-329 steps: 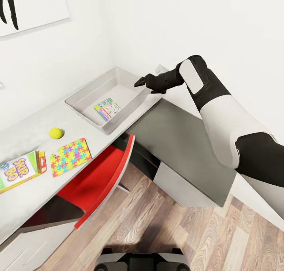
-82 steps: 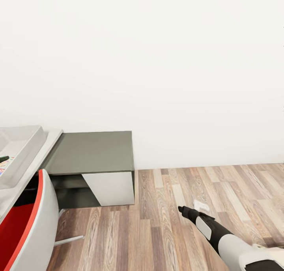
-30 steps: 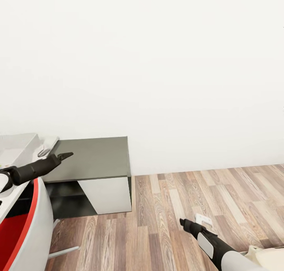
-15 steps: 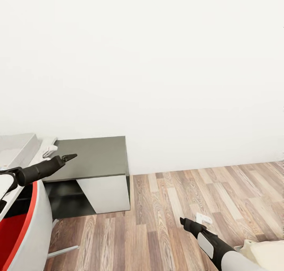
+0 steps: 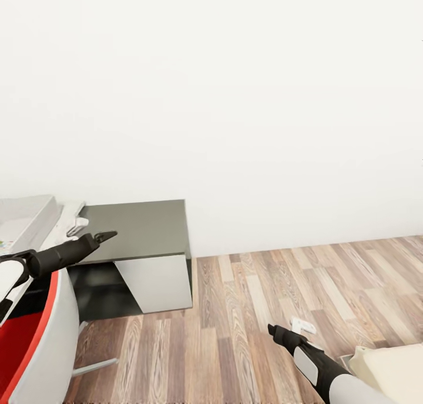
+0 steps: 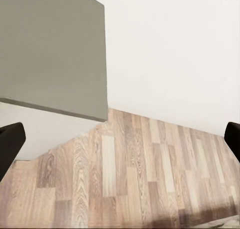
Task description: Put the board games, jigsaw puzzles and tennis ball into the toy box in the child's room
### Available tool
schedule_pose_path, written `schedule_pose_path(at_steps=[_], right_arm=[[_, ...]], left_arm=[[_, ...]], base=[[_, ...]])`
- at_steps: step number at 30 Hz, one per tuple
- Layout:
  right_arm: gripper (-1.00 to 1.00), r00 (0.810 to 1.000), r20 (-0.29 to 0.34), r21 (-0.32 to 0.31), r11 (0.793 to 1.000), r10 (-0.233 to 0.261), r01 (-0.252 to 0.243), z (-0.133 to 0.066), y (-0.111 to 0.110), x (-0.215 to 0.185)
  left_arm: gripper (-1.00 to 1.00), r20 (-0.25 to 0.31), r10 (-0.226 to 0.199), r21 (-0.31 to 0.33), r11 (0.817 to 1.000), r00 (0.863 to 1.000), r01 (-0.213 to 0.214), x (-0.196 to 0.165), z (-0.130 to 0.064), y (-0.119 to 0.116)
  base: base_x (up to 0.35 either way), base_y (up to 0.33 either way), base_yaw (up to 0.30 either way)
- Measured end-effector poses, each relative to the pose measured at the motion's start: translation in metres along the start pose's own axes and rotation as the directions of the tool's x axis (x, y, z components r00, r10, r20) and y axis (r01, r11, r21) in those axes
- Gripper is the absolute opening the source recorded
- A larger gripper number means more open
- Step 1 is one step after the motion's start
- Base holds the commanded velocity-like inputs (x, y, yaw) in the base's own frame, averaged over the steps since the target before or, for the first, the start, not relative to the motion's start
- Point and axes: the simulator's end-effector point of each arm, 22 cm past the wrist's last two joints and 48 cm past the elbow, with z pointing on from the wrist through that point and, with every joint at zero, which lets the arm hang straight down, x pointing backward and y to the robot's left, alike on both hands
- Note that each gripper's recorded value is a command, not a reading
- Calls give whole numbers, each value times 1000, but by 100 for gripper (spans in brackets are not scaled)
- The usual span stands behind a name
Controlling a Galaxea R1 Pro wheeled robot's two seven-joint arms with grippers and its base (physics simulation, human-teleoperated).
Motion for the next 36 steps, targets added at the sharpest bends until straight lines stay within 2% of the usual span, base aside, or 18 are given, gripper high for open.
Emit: schedule_pose_path(at_steps=[10, 18, 25, 31, 33, 36], right_arm=[[100, 1000, 8, -5, 1000, 0, 0, -2, 3, -4], [100, 1000, 18, -11, 1000, 3, -3, -5, 7, -9], [100, 1000, 28, -15, 1000, 3, -3, -8, 9, -13], [100, 1000, 30, -14, 1000, 3, -3, -10, 8, -15], [100, 1000, 31, -15, 1000, 4, -3, -10, 9, -15], [100, 999, 33, -17, 1000, 3, -2, -11, 10, -16]], left_arm=[[100, -87, 47, 11, 999, 995, -46, 40, 14, -13], [100, -96, 61, 8, 998, 994, -60, 51, 20, -19], [100, -102, 114, -52, 991, 988, -120, 73, 34, -14], [100, -144, 131, -144, 978, 981, -152, 103, 51, 11], [100, -164, 122, -187, 970, 979, -152, 115, 55, 29], [100, -175, 84, -262, 956, 981, -129, 132, 60, 66]], base=[[-141, -71, -76], [-8, -5, -122], [-1, 0, -124], [0, 0, -124], [0, 0, -124], [0, 0, -124]])
